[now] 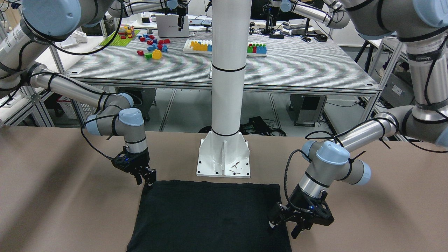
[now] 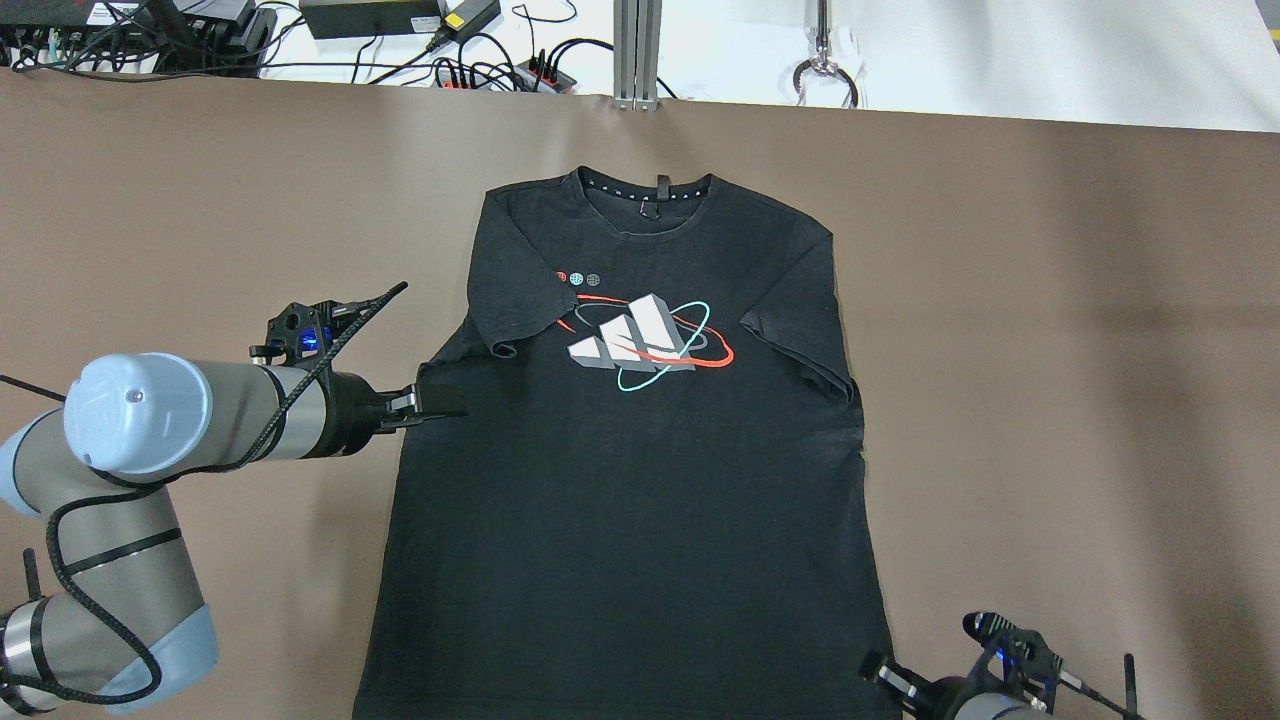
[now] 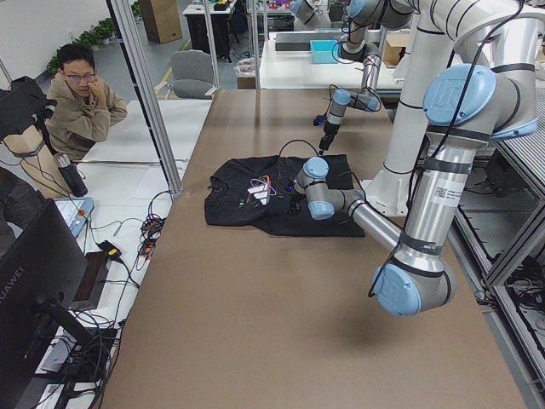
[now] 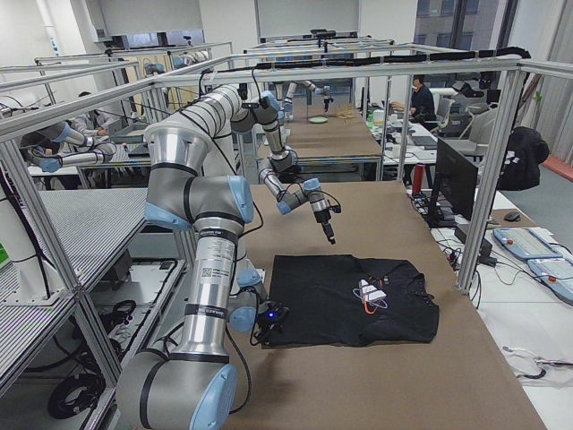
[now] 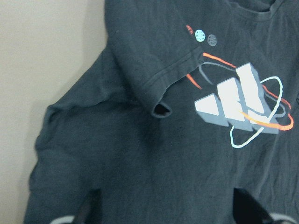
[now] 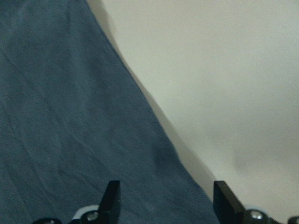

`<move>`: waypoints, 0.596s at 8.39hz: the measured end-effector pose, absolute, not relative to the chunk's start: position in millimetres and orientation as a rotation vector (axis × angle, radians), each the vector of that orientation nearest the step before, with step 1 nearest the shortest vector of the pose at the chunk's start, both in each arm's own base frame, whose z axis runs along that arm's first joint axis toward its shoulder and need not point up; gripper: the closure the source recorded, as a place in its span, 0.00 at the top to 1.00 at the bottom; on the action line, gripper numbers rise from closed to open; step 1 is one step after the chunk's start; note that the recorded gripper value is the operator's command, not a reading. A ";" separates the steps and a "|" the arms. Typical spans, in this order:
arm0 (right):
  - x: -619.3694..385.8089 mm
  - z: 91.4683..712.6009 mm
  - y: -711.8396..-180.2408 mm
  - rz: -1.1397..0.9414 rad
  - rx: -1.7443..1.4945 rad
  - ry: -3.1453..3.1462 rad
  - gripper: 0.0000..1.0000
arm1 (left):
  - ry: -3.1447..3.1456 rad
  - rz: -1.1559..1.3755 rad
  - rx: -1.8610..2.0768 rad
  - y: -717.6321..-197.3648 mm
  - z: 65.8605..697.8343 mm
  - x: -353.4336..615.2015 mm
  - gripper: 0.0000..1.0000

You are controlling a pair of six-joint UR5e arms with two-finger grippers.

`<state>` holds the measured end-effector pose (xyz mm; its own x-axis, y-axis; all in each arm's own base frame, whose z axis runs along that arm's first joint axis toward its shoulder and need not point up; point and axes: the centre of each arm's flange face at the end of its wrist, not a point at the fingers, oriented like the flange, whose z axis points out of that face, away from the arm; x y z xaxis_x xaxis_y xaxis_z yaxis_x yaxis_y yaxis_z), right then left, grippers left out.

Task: Fold clothes
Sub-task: 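Move both grippers down to the hem corners nearest the robot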

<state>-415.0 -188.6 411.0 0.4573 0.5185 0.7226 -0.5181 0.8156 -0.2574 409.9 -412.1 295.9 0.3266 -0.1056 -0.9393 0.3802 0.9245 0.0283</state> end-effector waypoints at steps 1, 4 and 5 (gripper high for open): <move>-417.8 419.0 -165.4 0.629 0.002 -0.877 0.56 | 1.198 -0.327 0.268 -408.1 297.1 409.1 1.00; -421.9 426.1 -139.3 0.604 0.003 -0.865 0.08 | 1.192 -0.335 0.278 -405.5 299.8 408.0 1.00; -422.2 424.7 -138.4 0.603 0.003 -0.868 0.00 | 1.189 -0.336 0.278 -405.3 301.3 407.8 1.00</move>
<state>-422.2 -138.4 424.7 0.4913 0.4958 0.7161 -0.4983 0.8343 -0.2358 407.8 -405.3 301.3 0.3333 -0.1091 -0.9365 0.3976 0.9169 0.0347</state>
